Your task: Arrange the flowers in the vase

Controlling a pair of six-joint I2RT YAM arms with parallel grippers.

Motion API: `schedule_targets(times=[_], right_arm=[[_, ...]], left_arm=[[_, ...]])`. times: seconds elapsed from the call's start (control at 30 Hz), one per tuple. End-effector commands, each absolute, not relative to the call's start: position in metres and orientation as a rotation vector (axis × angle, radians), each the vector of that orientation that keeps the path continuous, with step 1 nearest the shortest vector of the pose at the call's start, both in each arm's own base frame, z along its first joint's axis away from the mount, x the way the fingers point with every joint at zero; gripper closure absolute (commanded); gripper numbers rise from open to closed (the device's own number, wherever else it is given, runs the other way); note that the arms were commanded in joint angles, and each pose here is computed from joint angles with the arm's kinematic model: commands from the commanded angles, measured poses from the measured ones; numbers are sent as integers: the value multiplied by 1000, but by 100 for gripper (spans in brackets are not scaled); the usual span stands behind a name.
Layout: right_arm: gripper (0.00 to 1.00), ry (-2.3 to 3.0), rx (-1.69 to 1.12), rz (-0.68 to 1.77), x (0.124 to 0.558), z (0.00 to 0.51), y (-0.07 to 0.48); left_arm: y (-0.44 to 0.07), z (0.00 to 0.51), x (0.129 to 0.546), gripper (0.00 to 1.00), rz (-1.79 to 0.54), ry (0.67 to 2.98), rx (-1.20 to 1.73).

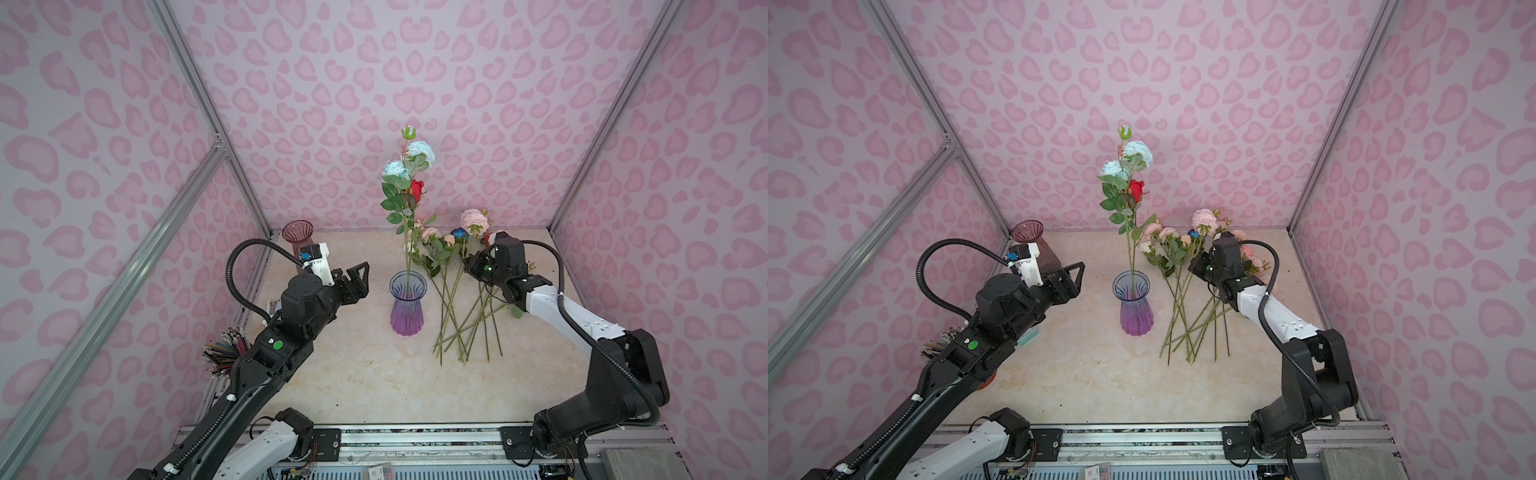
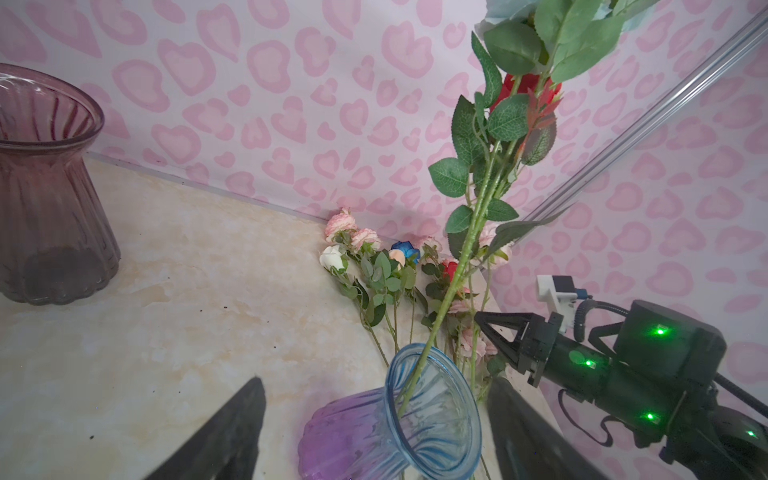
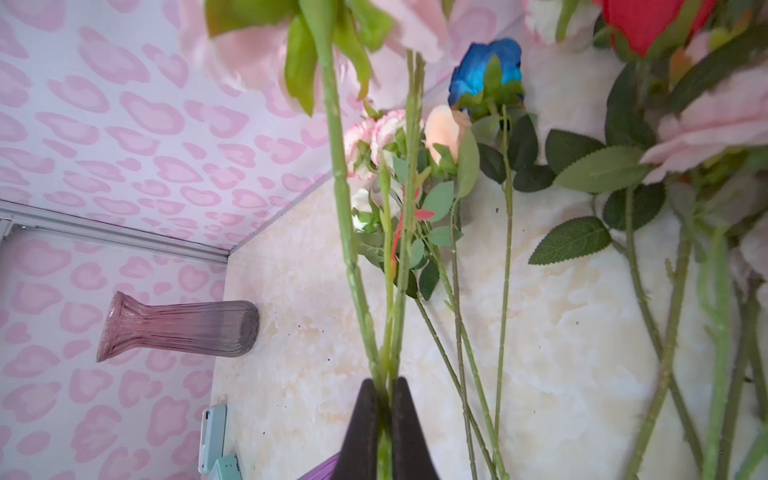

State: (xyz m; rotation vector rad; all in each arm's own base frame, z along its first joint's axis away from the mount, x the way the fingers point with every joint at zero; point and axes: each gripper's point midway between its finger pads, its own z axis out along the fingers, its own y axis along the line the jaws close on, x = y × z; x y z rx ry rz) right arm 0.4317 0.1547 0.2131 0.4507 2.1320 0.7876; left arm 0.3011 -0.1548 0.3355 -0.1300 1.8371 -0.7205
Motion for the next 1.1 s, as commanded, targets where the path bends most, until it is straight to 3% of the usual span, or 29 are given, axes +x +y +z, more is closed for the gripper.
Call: schedule_targets(times=[0.0,0.33,0.57,1.07], right_arm=[[100,2084,410,707,420,233,146],[100,1797,250,628,354,340,136],[99,1585,68,637,294,397,152],[100,1538,-64,778,258,412,179]], left_arm=[[-173,357,296,15,-831,1778,-31],[-242,385,244,19,-1175,1638,437],[-284,382,199,22,-1230,1552,685],[-375,389,201,27,-1251,1619,822]])
